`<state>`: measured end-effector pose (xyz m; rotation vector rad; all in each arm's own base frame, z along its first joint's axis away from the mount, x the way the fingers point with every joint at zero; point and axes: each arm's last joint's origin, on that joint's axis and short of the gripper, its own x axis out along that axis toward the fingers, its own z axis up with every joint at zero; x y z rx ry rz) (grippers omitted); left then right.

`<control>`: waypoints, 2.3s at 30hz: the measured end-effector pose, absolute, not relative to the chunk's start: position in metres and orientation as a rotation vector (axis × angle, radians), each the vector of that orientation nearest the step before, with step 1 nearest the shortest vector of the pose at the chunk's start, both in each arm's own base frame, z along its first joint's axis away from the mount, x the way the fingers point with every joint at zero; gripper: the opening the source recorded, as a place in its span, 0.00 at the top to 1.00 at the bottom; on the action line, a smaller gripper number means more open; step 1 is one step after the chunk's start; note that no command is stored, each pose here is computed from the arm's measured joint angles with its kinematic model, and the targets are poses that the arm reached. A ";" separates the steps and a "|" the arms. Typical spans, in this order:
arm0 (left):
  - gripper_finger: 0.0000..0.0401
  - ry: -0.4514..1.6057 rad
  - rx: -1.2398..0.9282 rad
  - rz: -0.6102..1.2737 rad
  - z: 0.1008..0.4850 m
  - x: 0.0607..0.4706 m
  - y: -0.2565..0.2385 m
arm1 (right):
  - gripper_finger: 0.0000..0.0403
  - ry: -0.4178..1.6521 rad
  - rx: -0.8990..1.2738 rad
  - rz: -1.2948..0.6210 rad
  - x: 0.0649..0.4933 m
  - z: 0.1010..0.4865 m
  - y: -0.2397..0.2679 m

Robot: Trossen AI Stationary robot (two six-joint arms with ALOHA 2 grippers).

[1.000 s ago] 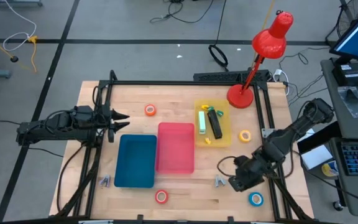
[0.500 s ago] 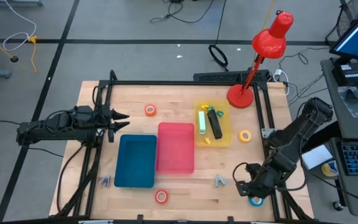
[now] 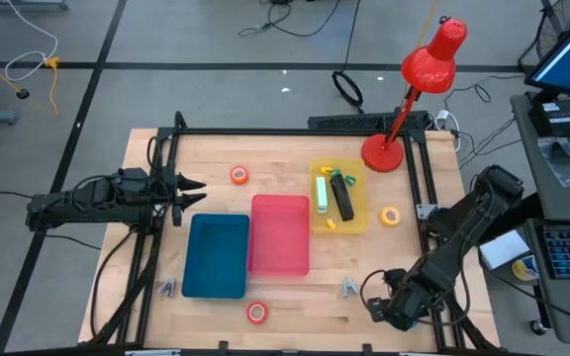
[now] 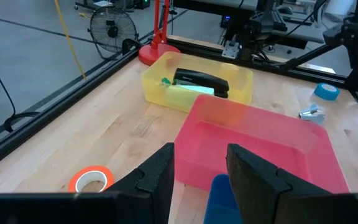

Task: Pick and place Stapler, Stapler remover, tape
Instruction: Put the blue tape into the blue bin

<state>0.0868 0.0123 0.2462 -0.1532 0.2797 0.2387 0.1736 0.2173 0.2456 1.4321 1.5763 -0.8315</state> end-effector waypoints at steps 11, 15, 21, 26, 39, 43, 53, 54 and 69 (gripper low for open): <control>0.64 0.282 -0.156 0.239 0.246 0.087 0.012 | 0.52 1.644 1.366 -0.881 0.173 0.228 0.230; 0.64 0.281 -0.156 0.240 0.246 0.087 0.012 | 0.52 1.642 1.312 -0.963 0.172 0.221 0.228; 0.64 0.280 -0.163 0.240 0.246 0.087 0.012 | 0.52 1.639 1.274 -1.007 0.174 0.210 0.231; 0.64 0.279 -0.167 0.241 0.246 0.087 0.012 | 0.52 1.645 1.304 -0.966 0.173 0.186 0.231; 0.64 0.274 -0.211 0.247 0.246 0.087 0.012 | 0.53 1.735 1.399 -0.881 0.157 0.126 0.211; 0.64 0.273 -0.217 0.248 0.246 0.087 0.012 | 0.61 1.730 1.415 -0.871 0.159 0.124 0.209; 0.64 0.241 -0.248 0.249 0.249 0.088 0.012 | 0.92 1.705 1.434 -0.753 0.162 0.127 0.213; 0.64 0.227 -0.257 0.248 0.250 0.088 0.012 | 0.92 1.667 1.443 -0.730 0.164 0.129 0.213; 0.64 -0.031 -0.300 0.188 0.275 0.091 0.012 | 0.92 0.426 1.451 -0.306 0.183 0.253 0.159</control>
